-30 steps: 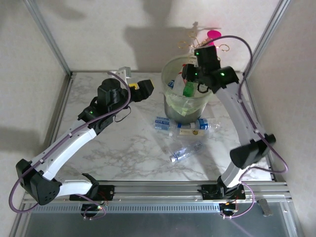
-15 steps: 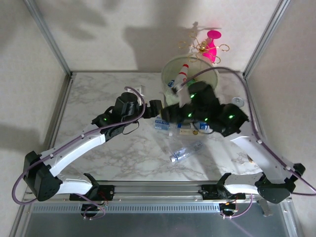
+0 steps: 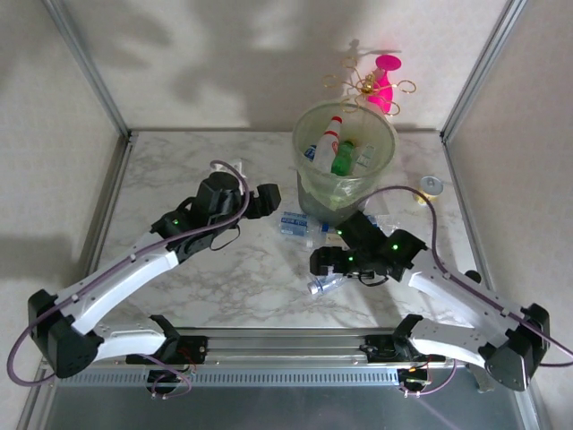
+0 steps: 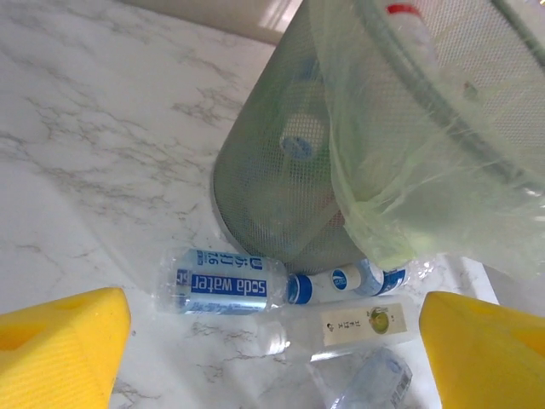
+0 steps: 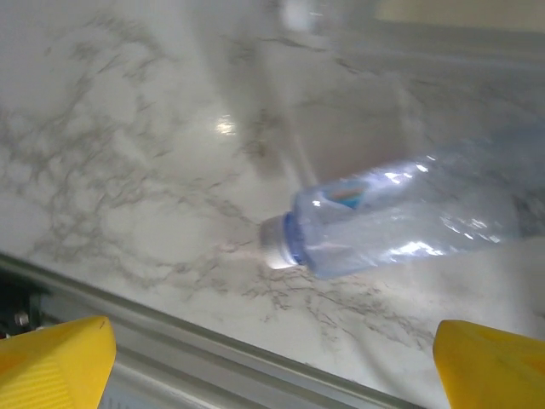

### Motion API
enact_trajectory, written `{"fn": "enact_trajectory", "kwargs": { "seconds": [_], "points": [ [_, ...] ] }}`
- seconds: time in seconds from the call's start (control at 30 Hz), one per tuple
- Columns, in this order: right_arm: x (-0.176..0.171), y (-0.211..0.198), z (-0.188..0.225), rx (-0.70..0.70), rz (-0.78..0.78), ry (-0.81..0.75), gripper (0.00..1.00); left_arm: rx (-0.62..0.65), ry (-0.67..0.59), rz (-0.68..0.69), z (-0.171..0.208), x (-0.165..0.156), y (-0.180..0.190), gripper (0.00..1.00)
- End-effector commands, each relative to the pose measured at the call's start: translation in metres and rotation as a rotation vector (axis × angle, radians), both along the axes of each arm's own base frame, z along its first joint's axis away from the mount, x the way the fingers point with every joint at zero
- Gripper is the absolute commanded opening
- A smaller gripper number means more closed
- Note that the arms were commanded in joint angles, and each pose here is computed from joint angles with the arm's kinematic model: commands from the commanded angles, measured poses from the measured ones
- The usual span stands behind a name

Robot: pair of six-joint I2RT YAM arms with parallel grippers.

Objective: Put the plastic bottles in the bin

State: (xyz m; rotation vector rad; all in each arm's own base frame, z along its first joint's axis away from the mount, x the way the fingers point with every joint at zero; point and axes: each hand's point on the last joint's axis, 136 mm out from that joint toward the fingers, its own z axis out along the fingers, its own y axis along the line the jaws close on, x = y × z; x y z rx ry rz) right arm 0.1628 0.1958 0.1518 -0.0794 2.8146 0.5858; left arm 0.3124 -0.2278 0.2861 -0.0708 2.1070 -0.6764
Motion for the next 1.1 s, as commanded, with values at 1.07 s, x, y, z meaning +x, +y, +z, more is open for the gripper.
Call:
{"fn": "enact_trajectory", "kwargs": {
  "seconds": [1.07],
  "points": [
    [0.045, -0.052, -0.098, 0.212, -0.934, 0.300, 0.78, 0.069, -0.100, 0.038, 0.042, -0.046, 0.057, 0.90]
  ]
}}
